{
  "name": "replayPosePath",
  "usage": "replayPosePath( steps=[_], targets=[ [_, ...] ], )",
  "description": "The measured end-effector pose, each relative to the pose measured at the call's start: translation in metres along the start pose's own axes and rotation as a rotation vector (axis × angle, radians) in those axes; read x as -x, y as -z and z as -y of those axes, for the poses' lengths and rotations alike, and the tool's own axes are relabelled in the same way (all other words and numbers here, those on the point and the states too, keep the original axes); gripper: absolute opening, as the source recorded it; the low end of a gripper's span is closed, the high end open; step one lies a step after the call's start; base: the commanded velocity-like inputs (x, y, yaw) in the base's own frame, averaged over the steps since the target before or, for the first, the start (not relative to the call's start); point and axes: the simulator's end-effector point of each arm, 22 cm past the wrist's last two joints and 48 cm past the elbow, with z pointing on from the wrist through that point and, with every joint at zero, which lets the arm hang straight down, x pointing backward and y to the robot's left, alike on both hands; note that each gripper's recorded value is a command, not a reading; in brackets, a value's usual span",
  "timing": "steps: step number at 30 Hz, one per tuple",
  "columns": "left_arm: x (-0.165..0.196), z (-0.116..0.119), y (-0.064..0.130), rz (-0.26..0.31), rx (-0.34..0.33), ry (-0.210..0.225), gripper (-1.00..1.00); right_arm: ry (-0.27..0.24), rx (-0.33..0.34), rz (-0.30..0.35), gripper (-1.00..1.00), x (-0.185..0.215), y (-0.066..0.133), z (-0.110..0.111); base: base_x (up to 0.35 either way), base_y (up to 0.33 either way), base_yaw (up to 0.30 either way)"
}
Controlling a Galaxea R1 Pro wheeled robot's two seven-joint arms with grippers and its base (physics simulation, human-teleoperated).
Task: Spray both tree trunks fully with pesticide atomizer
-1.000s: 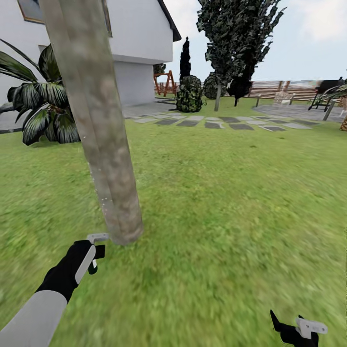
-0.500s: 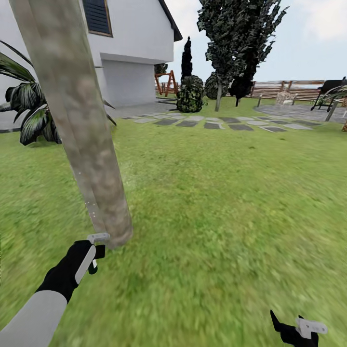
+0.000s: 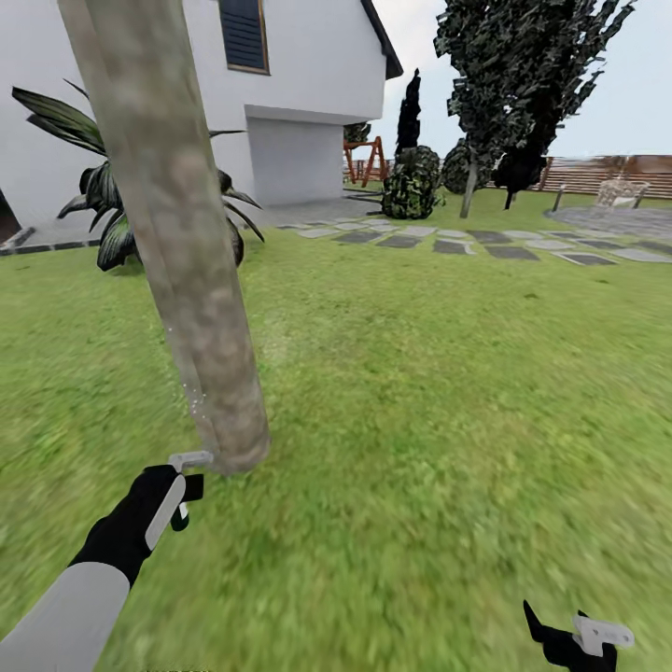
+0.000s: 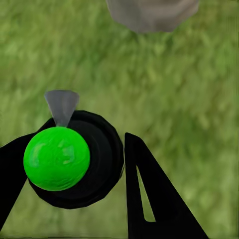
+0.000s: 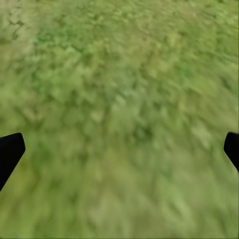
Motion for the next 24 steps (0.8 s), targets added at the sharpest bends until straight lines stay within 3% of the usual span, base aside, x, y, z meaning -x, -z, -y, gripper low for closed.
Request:
replayPosePath(
  steps=[4,6,8,12,14,16,19,20,24],
  targets=[
    [-0.002,0.006,0.0,-0.004,-0.011,-0.002,-1.0,0.0,0.0,0.0,1.0,0.0,0.0,0.0,0.026,-0.278,0.278],
    [-0.009,0.027,0.001,-0.017,-0.041,-0.002,-1.0,0.0,0.0,0.0,1.0,0.0,0.0,0.0,0.059,-0.268,0.278],
    [-0.002,0.036,0.003,0.017,-0.048,-0.003,-1.0,0.001,-0.001,0.002,1.0,0.001,0.0,0.001,0.021,-0.096,0.278],
    [0.012,0.053,0.01,0.049,-0.06,-0.062,-1.0,0.001,-0.002,0.002,1.0,0.001,0.0,0.001,0.003,-0.012,0.254],
    [0.029,0.056,0.015,0.075,-0.061,-0.069,-1.0,0.001,-0.002,0.002,1.0,0.001,0.0,0.001,0.0,-0.001,0.1],
    [0.08,0.059,0.031,0.115,-0.065,-0.069,-1.0,0.001,-0.001,0.002,1.0,0.001,0.0,0.001,0.0,0.0,0.019],
    [0.104,0.069,0.046,0.092,-0.097,-0.08,-1.0,0.001,-0.001,0.002,1.0,0.001,0.0,0.001,0.0,0.0,0.005],
    [0.12,0.088,0.06,0.082,-0.171,-0.084,-1.0,0.001,-0.001,0.002,1.0,0.001,0.0,0.001,0.0,0.0,0.0],
    [0.137,0.075,0.069,0.059,-0.181,-0.109,-1.0,0.001,0.0,0.0,1.0,0.0,0.0,0.0,0.0,0.0,0.0]
  ],
)
